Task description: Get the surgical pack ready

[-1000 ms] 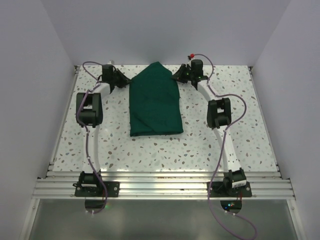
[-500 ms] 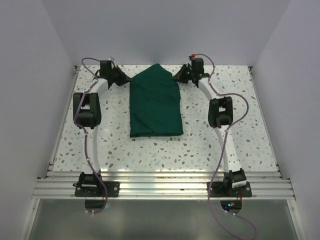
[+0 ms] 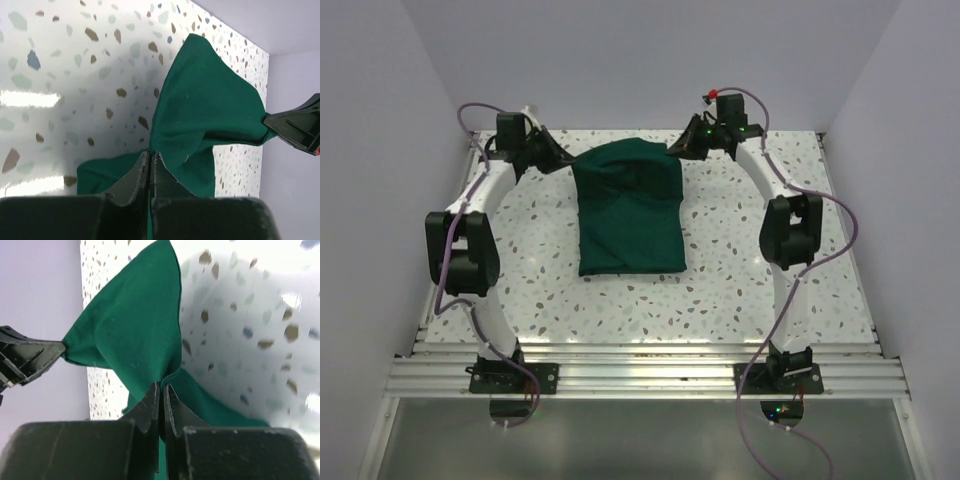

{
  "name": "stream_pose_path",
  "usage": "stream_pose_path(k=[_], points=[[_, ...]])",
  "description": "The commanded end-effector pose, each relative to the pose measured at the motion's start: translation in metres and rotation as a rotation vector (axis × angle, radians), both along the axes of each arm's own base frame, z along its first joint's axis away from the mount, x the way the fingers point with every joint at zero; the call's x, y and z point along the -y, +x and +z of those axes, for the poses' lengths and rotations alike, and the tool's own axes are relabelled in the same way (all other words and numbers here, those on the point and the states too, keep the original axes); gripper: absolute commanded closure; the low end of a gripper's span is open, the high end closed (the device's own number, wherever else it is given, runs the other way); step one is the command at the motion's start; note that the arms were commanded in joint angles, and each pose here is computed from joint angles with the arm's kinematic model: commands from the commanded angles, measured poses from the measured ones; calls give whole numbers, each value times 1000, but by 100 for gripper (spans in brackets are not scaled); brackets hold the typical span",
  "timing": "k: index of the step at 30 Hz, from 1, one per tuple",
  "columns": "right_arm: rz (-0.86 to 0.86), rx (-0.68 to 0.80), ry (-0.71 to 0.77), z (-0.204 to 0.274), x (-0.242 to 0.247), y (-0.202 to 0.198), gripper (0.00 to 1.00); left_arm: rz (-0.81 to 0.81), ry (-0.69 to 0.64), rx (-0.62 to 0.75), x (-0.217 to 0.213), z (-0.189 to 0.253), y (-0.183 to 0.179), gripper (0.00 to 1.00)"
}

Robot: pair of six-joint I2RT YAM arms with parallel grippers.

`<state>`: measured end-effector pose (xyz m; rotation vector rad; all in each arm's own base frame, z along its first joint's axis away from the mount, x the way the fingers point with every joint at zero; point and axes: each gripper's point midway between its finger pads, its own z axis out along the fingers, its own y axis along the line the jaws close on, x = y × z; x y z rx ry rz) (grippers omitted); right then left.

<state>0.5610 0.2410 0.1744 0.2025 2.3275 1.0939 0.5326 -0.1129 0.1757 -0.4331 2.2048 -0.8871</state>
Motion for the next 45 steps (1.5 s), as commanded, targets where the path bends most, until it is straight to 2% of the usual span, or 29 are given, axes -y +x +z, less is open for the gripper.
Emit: stream_pose_path(k=[1,9,12,18,23,30,33,35,37,38,41,42,45], points=[[60,2,-5,41,4,-48,100,-48,44,45,-1,28,-36,100],[135,-65,-70,31,11,-116,100,-64,97,9,-7,21,-98,100],[143,-122,-88,11,15,-142,100,-86,90,-15,2,11,-118,100],[177,-194,-113,-11,14,-175,100,-126,111,-116,17,-34,-163,100],[201,-227,-135,-29,13,-199,100,-115,133,-155,14,-54,-185,100],[252,-326,-217,-78,16,-237,99,-110,174,-294,7,-106,-213,100],[300,-349,-268,-91,21,-247,90,-120,169,-313,8,-114,-216,100],[308,-324,-290,-87,24,-244,78,-121,174,-320,8,-117,-216,100],[300,-237,-311,-71,24,-229,67,-125,175,-327,8,-119,-217,100],[286,-185,-320,-61,25,-221,54,-131,175,-327,8,-120,-217,100],[270,-64,-316,-38,17,-191,36,-142,174,-335,9,-123,-218,100],[262,4,-306,-24,13,-175,34,-145,173,-336,9,-123,-218,100],[284,83,-252,-16,-6,-148,23,-160,171,-342,11,-125,-219,100]])
